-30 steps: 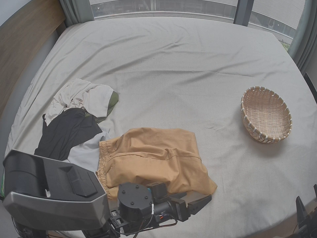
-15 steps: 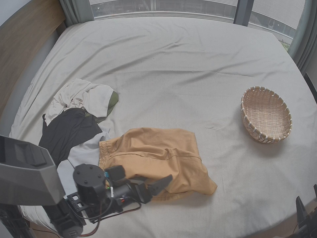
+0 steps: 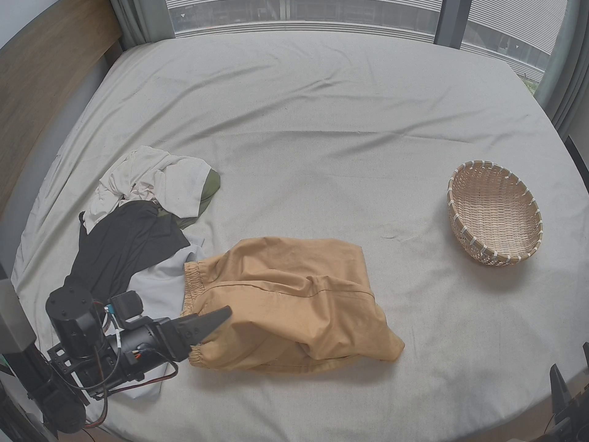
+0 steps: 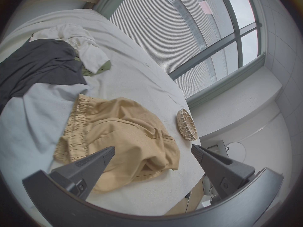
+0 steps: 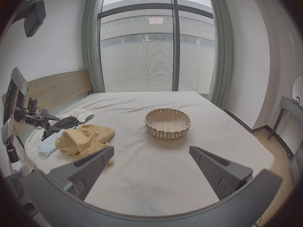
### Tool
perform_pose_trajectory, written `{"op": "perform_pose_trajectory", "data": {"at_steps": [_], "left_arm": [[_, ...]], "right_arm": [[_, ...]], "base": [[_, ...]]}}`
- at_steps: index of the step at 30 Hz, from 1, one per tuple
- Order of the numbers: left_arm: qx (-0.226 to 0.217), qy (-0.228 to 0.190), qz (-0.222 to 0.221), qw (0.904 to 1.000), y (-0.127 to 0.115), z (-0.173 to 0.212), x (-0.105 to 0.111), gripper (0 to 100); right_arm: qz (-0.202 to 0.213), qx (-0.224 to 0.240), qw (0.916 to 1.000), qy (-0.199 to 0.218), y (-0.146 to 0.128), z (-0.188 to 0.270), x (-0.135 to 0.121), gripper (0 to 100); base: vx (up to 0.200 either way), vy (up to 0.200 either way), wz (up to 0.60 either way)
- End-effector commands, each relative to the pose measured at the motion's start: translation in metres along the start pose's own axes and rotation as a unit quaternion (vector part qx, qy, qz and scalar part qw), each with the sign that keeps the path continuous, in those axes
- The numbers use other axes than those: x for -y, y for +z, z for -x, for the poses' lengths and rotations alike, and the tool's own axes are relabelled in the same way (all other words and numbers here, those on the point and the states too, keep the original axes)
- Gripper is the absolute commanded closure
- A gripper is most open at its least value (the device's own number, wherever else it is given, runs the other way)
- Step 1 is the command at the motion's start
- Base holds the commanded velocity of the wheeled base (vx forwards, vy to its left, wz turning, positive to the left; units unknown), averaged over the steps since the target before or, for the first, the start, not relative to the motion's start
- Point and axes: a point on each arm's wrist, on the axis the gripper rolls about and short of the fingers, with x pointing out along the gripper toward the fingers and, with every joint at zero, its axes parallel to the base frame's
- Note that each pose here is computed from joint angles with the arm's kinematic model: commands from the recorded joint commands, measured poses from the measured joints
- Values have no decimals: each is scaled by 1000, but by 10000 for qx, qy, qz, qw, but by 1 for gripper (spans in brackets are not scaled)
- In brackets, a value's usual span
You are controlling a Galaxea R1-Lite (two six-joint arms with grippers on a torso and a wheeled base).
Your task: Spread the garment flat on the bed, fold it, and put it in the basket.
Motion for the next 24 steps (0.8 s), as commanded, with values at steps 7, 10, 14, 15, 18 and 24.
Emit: {"op": "perform_pose_trajectory", "data": {"at_steps": [7,10,14,15,18,24], "left_arm": [[-88,745,396,9964,1,13,-30,0],[-239,845,458,9951,-4,8,-36,0],[-391,969,505,9932,-10,1,-43,0],[-408,990,521,9929,-11,-1,-46,0],[-431,1015,548,9924,-14,-5,-51,0],[-471,991,549,9924,-14,-15,-55,0]], "right_arm": [[-1,-15,10000,3,-5,0,0,0],[-1,-15,10000,3,-5,0,0,0],[-1,-15,10000,3,-5,0,0,0],[-1,-15,10000,3,-5,0,0,0],[-1,-15,10000,3,-5,0,0,0],[-1,-15,10000,3,-5,0,0,0]], "base": [[0,0,0],[0,0,0],[0,0,0],[0,0,0],[0,0,0],[0,0,0]]}}
